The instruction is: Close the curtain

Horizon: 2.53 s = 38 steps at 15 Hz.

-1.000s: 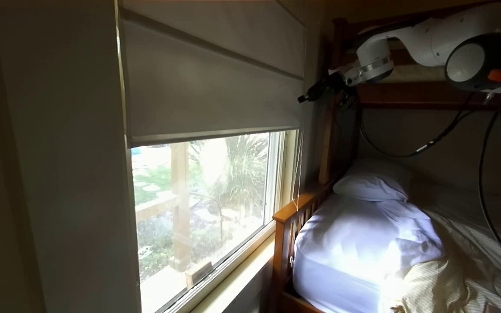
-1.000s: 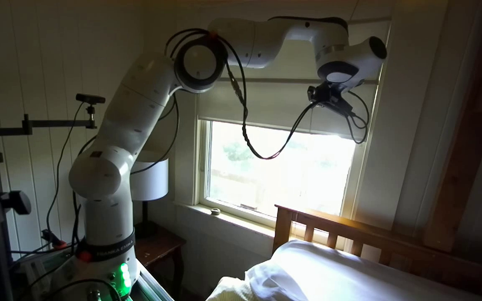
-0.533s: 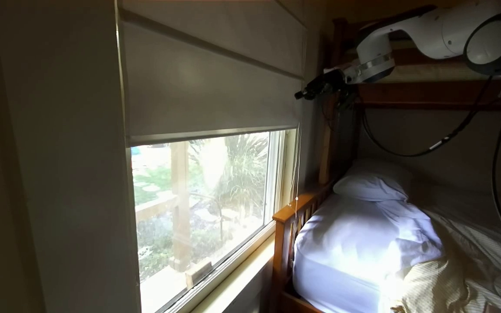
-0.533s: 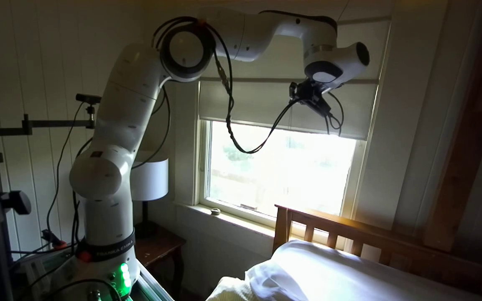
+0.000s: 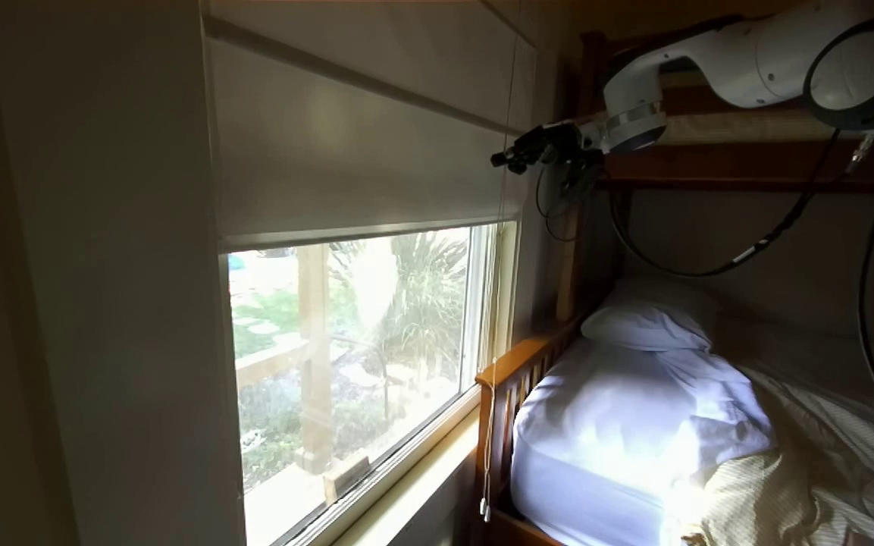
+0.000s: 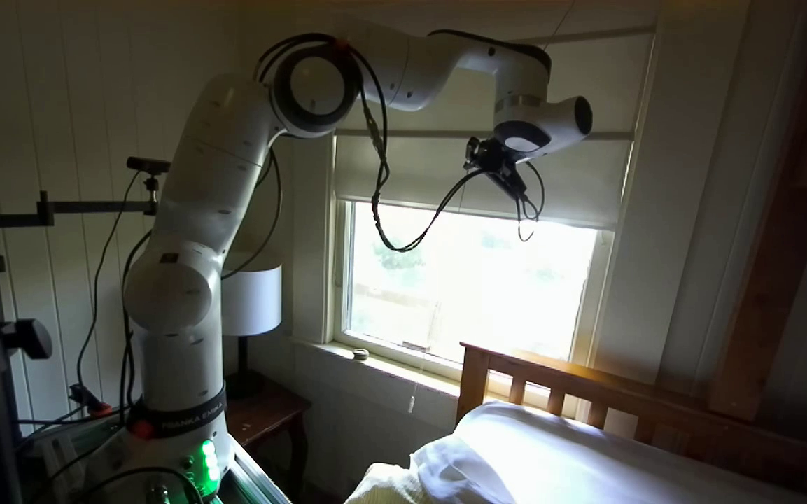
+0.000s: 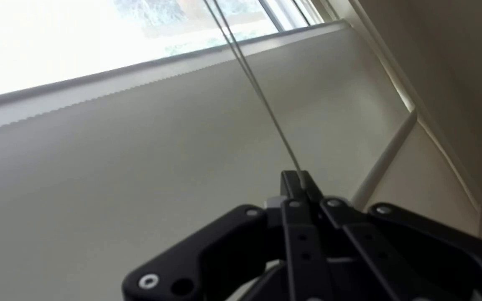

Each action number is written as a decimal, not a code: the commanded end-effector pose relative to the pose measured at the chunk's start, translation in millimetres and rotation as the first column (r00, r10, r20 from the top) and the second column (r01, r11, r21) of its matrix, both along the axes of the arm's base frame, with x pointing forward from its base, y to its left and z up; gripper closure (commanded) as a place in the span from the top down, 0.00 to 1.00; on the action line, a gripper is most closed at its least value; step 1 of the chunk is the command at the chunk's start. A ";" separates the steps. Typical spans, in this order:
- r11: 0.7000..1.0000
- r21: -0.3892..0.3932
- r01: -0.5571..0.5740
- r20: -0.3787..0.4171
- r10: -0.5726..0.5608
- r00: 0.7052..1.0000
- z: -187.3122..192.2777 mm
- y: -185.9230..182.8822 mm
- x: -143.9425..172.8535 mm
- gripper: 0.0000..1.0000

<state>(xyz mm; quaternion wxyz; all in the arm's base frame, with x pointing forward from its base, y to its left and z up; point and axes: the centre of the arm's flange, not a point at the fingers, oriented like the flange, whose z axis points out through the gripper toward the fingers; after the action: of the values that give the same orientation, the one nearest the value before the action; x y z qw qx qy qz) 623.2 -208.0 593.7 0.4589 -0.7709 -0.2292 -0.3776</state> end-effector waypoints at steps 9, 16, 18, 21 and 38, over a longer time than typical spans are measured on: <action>0.980 -0.198 -0.028 -0.009 0.027 1.000 0.9 -4.5 -28.7 0.00; 0.919 -0.383 -0.089 0.149 0.157 0.976 60.1 39.8 -22.4 0.00; 0.896 -0.435 -0.095 0.191 0.195 0.962 68.0 67.1 -13.4 0.00; 0.837 -0.540 -0.083 0.238 0.247 0.939 66.3 113.2 3.3 0.00; 0.819 -0.574 -0.021 0.269 0.213 0.939 10.1 158.0 24.2 0.00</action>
<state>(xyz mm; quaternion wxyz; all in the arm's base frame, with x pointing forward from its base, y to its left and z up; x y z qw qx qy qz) 658.5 -75.8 673.3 0.1353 -0.7860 -0.4254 -0.4277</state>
